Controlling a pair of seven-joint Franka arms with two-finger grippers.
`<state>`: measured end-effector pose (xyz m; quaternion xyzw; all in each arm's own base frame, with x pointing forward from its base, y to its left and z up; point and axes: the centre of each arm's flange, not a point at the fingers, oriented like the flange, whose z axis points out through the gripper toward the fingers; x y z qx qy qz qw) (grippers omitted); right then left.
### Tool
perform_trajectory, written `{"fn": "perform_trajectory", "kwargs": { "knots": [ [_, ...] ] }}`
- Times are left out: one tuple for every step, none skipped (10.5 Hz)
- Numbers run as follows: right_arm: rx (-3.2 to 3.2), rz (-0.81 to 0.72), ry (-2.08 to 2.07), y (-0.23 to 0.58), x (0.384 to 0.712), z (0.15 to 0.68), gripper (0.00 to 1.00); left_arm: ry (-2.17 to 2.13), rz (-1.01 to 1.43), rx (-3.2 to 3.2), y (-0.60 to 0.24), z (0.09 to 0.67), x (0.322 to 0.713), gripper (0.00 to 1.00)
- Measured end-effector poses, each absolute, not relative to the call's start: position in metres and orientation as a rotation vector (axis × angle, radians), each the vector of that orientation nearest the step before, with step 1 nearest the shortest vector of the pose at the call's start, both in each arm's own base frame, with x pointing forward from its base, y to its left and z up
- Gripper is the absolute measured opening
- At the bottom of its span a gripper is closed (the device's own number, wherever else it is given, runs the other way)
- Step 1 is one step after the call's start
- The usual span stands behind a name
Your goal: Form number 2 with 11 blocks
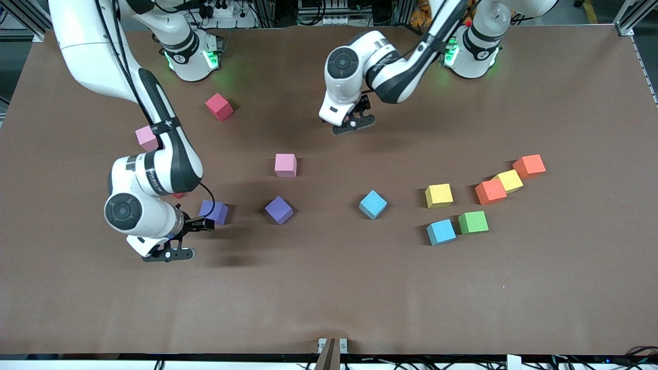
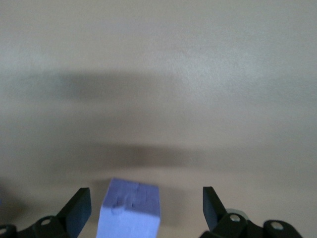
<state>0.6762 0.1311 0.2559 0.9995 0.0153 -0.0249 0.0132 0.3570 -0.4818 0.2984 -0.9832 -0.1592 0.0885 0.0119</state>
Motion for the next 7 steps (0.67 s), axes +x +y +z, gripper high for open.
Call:
{"fn": "perform_trajectory", "kwargs": {
  "knots": [
    [3.12,-0.034,0.016,0.131,0.669,0.243,1.0,-0.577,0.246,-3.088,-0.47,0.315,0.387,1.0],
    [3.12,-0.03,-0.029,0.131,0.663,0.236,1.0,-0.661,0.222,-3.095,-0.451,0.326,0.418,1.0],
    [3.117,-0.038,-0.106,0.131,0.659,0.234,1.0,-0.713,0.192,-3.089,-0.427,0.33,0.447,1.0],
    [3.11,-0.054,-0.194,0.132,0.656,0.235,1.0,-0.734,0.142,-3.074,-0.402,0.33,0.473,1.0],
    [3.094,-0.087,-0.285,0.132,0.652,0.235,1.0,-0.768,0.103,-3.058,-0.378,0.33,0.498,1.0],
    [3.078,-0.119,-0.354,0.133,0.649,0.235,1.0,-0.807,0.089,-3.058,-0.361,0.332,0.519,1.0],
    [3.065,-0.14,-0.397,0.136,0.646,0.235,1.0,-0.844,0.079,-3.066,-0.352,0.334,0.539,1.0]
  ]
}}
